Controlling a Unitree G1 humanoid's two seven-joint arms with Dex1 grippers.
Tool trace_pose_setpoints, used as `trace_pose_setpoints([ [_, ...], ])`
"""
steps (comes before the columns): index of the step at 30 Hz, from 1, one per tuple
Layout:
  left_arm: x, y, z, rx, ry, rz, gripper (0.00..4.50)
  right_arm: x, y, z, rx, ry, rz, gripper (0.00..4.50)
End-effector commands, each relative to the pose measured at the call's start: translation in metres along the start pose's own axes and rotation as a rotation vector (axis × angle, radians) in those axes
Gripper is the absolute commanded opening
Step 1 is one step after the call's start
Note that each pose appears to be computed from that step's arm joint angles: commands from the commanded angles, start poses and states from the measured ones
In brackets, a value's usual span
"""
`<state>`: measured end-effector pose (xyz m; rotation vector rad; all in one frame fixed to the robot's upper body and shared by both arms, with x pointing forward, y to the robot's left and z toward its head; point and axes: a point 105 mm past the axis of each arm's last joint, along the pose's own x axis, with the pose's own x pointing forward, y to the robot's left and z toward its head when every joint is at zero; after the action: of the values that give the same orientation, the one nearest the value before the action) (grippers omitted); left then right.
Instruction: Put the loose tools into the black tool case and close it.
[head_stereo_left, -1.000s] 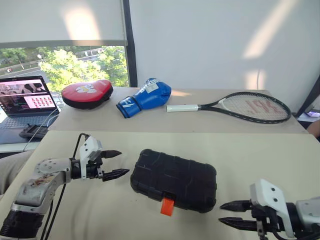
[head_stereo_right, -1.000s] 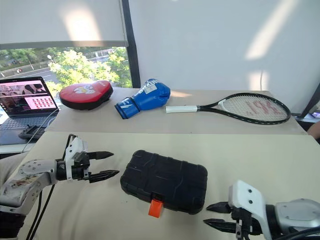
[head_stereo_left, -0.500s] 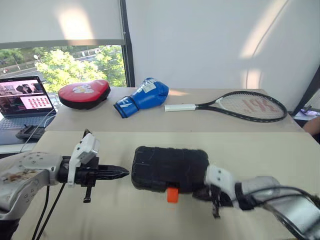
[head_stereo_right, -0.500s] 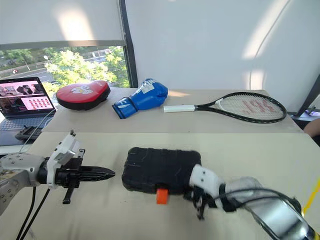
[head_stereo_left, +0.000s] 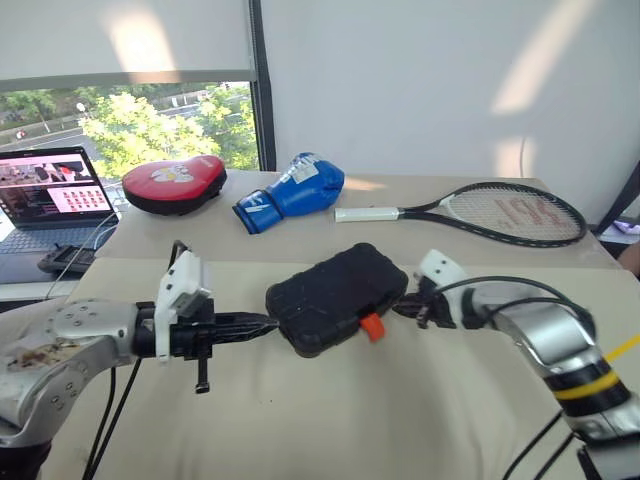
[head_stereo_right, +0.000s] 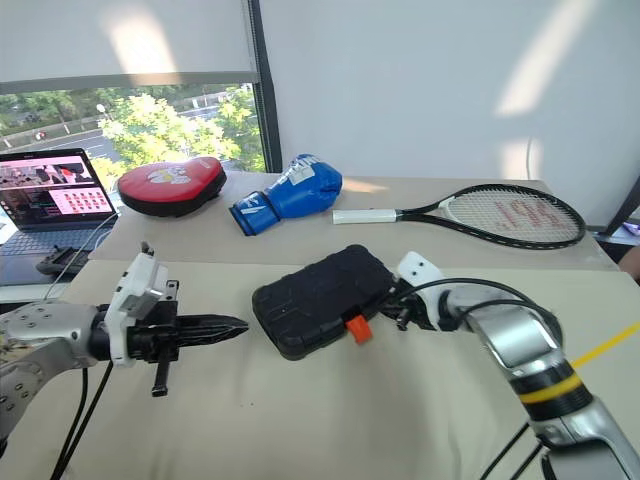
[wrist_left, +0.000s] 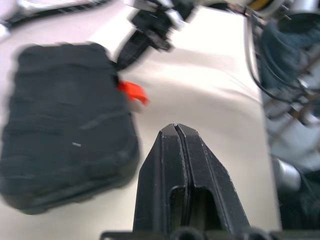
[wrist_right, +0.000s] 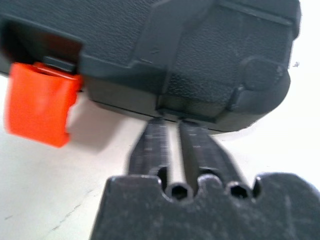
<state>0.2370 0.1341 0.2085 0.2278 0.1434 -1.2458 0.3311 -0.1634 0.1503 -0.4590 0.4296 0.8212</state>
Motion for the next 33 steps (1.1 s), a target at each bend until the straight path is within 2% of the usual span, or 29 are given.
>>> trace_pose_setpoints([
  [1, 0.011, 0.001, 0.009, 0.047, -0.026, -0.017, 1.19, -0.024, 0.021, 0.018, 0.040, -0.091, 0.040, 2.53],
  [4, 0.025, 0.009, 0.008, 0.073, -0.027, -0.028, 2.29, -0.027, 0.047, 0.016, 0.129, -0.110, 0.078, 3.47],
  [5, 0.028, 0.010, 0.007, 0.074, -0.020, -0.037, 2.91, -0.024, 0.050, 0.015, 0.145, -0.112, 0.071, 3.56],
  [6, 0.033, 0.013, 0.004, 0.081, -0.010, -0.039, 3.01, -0.019, 0.053, 0.014, 0.173, -0.114, 0.056, 3.56],
  [9, 0.049, 0.021, -0.008, 0.079, 0.030, -0.046, 3.08, -0.004, 0.061, 0.009, 0.221, -0.105, 0.011, 3.56],
  [17, 0.074, 0.033, -0.043, 0.051, 0.104, -0.008, 3.08, 0.011, 0.056, 0.007, 0.279, -0.103, -0.072, 3.56],
  [25, 0.080, 0.037, -0.055, 0.052, 0.124, 0.004, 3.08, 0.016, 0.056, 0.007, 0.275, -0.087, -0.067, 3.56],
  [28, 0.079, 0.038, -0.057, 0.055, 0.127, 0.004, 3.11, 0.017, 0.055, 0.008, 0.270, -0.088, -0.063, 2.89],
  [29, 0.078, 0.037, -0.057, 0.056, 0.128, 0.003, 3.11, 0.018, 0.055, 0.009, 0.267, -0.089, -0.061, 2.39],
  [30, 0.078, 0.037, -0.058, 0.056, 0.129, 0.003, 3.11, 0.018, 0.055, 0.009, 0.264, -0.088, -0.060, 2.21],
  [33, 0.078, 0.037, -0.060, 0.056, 0.135, 0.002, 3.11, 0.019, 0.056, 0.011, 0.258, -0.088, -0.051, 1.23],
])
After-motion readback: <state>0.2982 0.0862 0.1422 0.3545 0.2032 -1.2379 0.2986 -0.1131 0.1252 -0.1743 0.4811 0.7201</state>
